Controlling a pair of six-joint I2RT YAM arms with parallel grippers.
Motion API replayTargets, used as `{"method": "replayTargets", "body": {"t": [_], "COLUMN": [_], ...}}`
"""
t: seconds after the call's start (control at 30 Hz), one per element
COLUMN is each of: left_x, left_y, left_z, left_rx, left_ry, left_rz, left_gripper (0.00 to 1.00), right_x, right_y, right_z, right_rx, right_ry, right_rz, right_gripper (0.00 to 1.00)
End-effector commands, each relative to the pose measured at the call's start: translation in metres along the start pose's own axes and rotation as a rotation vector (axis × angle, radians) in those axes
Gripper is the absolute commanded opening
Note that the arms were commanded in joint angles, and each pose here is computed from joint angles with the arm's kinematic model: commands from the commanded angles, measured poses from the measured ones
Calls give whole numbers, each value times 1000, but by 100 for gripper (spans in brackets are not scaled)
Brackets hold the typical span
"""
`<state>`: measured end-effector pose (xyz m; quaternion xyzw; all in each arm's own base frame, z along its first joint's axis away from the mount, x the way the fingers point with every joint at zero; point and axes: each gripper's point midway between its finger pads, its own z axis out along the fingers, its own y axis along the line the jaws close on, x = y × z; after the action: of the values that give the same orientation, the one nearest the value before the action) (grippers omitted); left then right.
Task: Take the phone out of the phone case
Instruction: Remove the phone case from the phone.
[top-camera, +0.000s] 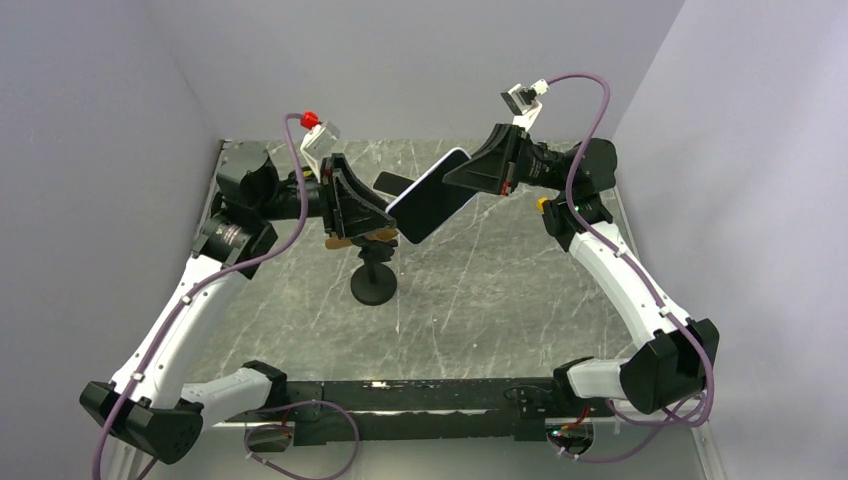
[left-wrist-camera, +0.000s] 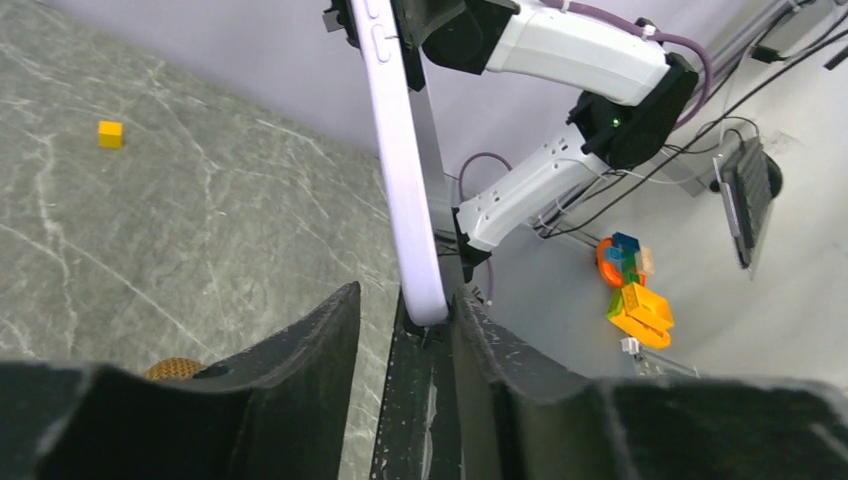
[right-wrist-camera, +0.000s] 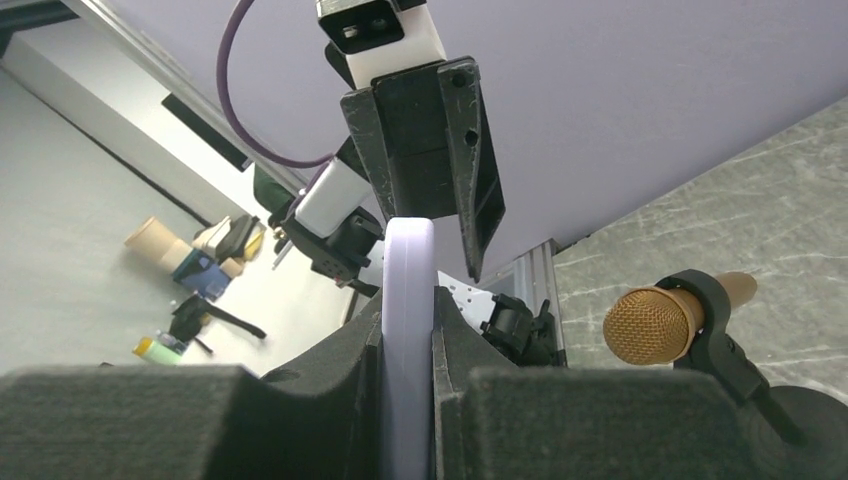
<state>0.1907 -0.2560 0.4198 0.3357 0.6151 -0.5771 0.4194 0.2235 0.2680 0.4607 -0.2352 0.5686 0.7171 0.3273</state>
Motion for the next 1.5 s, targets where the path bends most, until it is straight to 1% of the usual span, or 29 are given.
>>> {"method": "replayTargets", "body": {"t": [0.0, 0.17, 0.2, 0.3, 0.33, 0.37, 0.4, 0.43, 0.5, 0.57, 0.7, 0.8, 1.0, 1.1, 1.17, 1.27, 1.33, 1.4, 1.47], "left_x": [-12, -8, -7, 0, -1, 3, 6, 8, 10, 9, 5, -1, -27, -29, -28, -19, -11, -6, -2], "left_y": [-19, -28, -32, -57, -71, -84, -93, -99, -104, -102, -95, -73, -24, 1, 17, 49, 62, 53, 45], "left_z": [2, 4, 3, -1, -3, -5, -6, -6, -2, 2, 8, 17, 27, 35, 40, 38, 31, 22, 12], "left_rx": [93, 173, 197, 342, 409, 457, 492, 517, 540, 531, 512, 453, 335, 241, 161, -68, -195, -221, -247], "left_ry": [8, 39, 50, 85, 72, 73, 72, 76, 83, 70, 11, -16, -50, -53, -53, -32, -10, -7, -18], "left_rz": [20, 19, 26, 63, 146, 174, 195, 204, 210, 204, 221, 224, 111, 49, 17, -20, -4, 12, 29], "left_gripper": [37, 11, 9, 7, 6, 5, 0, 0, 0, 0, 0, 0, 0, 0, 0, 0, 0, 18, 44], "right_x": [-12, -9, -8, -5, -3, -2, 0, 2, 6, 10, 14, 15, 15, 16, 15, 14, 10, 7, 2], "right_y": [37, 40, 41, 44, 45, 45, 46, 49, 56, 62, 79, 91, 106, 107, 108, 112, 105, 94, 82], "right_z": [1, 1, 1, 0, 0, 0, 0, 0, 1, 4, 8, 10, 10, 10, 10, 10, 13, 17, 18], "right_rx": [-53, -65, -72, -101, -118, -132, -154, -178, -226, -265, -360, -427, -480, -485, -488, -503, -473, -409, -347], "right_ry": [-26, -14, -7, 12, 20, 27, 35, 43, 59, 70, 71, 73, 56, 50, 47, 49, 31, 7, -16], "right_rz": [-109, -117, -114, -83, -72, -45, -32, -16, 8, 17, 63, 109, 110, 106, 98, 81, 71, 31, 25], "right_gripper": [0, 0, 0, 0, 0, 0, 0, 0, 0, 0, 0, 0, 0, 0, 0, 0, 0, 0, 0]}}
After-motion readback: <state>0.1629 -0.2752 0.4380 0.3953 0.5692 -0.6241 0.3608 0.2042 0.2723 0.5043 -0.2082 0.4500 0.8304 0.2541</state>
